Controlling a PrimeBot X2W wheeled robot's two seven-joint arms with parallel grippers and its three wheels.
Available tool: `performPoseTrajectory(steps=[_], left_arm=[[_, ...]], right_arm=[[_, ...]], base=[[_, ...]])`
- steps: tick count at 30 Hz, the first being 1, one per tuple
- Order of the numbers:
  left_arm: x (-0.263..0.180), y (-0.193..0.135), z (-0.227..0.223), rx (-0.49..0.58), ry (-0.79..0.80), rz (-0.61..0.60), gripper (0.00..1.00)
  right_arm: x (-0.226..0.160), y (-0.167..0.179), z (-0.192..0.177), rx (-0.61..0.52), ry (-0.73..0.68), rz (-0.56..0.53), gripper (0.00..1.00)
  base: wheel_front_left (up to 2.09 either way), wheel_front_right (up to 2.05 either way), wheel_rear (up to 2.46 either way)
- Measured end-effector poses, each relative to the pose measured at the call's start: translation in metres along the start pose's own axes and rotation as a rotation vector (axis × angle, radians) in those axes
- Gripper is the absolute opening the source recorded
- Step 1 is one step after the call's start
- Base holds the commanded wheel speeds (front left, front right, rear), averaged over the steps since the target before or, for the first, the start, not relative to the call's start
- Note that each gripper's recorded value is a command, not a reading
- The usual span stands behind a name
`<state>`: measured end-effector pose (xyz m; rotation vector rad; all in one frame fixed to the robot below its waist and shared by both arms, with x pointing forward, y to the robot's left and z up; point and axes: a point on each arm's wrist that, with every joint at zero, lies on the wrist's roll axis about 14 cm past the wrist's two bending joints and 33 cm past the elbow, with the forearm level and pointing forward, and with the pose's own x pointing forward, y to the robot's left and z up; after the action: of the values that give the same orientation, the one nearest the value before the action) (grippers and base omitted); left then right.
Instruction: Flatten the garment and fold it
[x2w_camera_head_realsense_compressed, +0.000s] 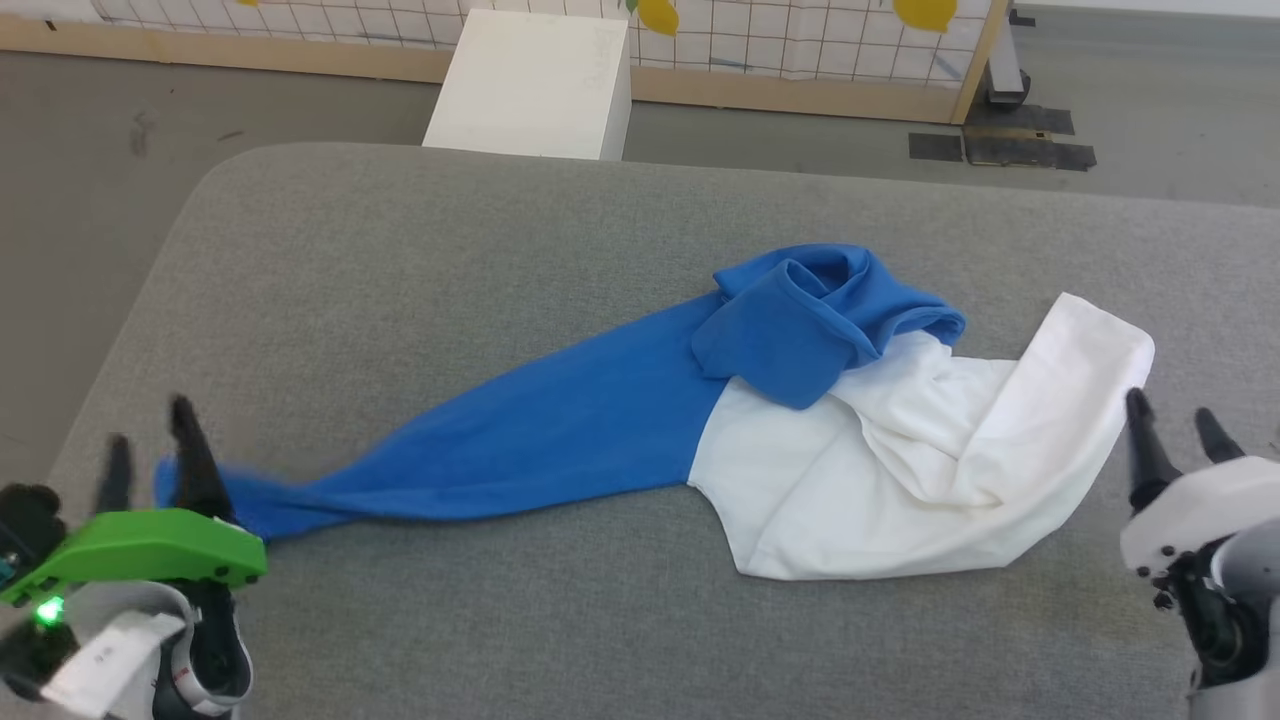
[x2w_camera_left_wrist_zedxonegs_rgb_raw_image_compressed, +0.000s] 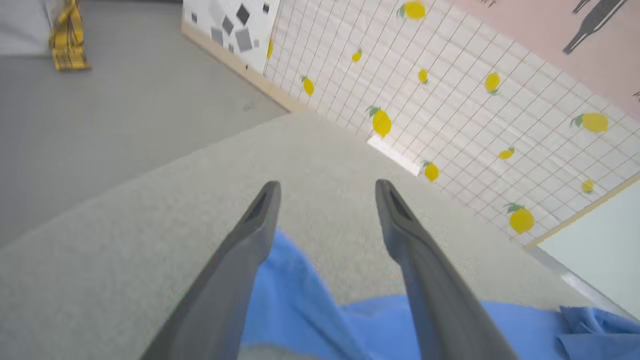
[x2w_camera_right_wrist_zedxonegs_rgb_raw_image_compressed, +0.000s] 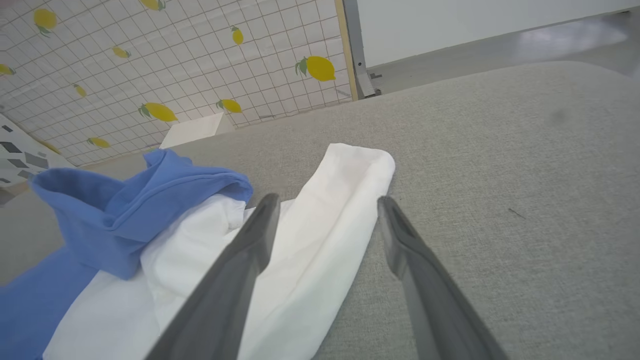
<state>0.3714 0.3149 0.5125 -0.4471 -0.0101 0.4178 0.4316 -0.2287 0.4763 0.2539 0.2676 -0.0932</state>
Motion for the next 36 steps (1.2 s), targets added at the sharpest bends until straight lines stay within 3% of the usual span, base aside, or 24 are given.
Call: performPoseTrajectory(steps=[2, 6, 14, 21, 27, 28, 29, 32, 36], left_arm=[[0.0, -0.01, 0.019, 0.062, -0.113, -0.047, 1.0], [-0.002, -0.027, 0.025, 0.154, -0.171, -0.113, 1.0], [-0.011, -0.05, 0.004, 0.181, -0.17, -0.162, 1.0], [-0.013, -0.039, -0.007, 0.187, -0.147, -0.13, 1.0], [-0.01, -0.031, -0.01, 0.189, -0.142, -0.107, 1.0], [-0.009, -0.03, -0.011, 0.191, -0.14, -0.105, 1.0], [-0.008, -0.029, -0.013, 0.188, -0.136, -0.099, 1.0], [-0.006, -0.033, -0.014, 0.182, -0.136, -0.111, 1.0], [-0.003, -0.042, -0.014, 0.191, -0.143, -0.138, 1.0]], right_arm=[[0.003, 0.012, -0.003, -0.03, 0.034, 0.03, 1.0], [0.013, 0.046, -0.006, -0.129, 0.119, 0.108, 1.0], [0.031, 0.109, -0.042, -0.43, 0.363, 0.224, 1.0], [0.053, 0.118, -0.069, -0.546, 0.479, 0.222, 1.0], [0.062, 0.114, -0.094, -0.569, 0.552, 0.212, 1.0], [0.064, 0.115, -0.095, -0.561, 0.552, 0.215, 0.92], [0.069, 0.118, -0.092, -0.531, 0.528, 0.226, 0.0], [0.071, 0.118, -0.084, -0.471, 0.492, 0.23, 0.0], [0.079, 0.106, -0.045, -0.358, 0.369, 0.189, 0.0]], base=[[0.0, 0.0, 0.0], [0.0, 0.0, 0.0], [0.0, 0.0, 0.0], [0.0, 0.0, 0.0], [0.0, 0.0, 0.0], [0.0, 0.0, 0.0], [0.0, 0.0, 0.0], [0.0, 0.0, 0.0], [0.0, 0.0, 0.0]])
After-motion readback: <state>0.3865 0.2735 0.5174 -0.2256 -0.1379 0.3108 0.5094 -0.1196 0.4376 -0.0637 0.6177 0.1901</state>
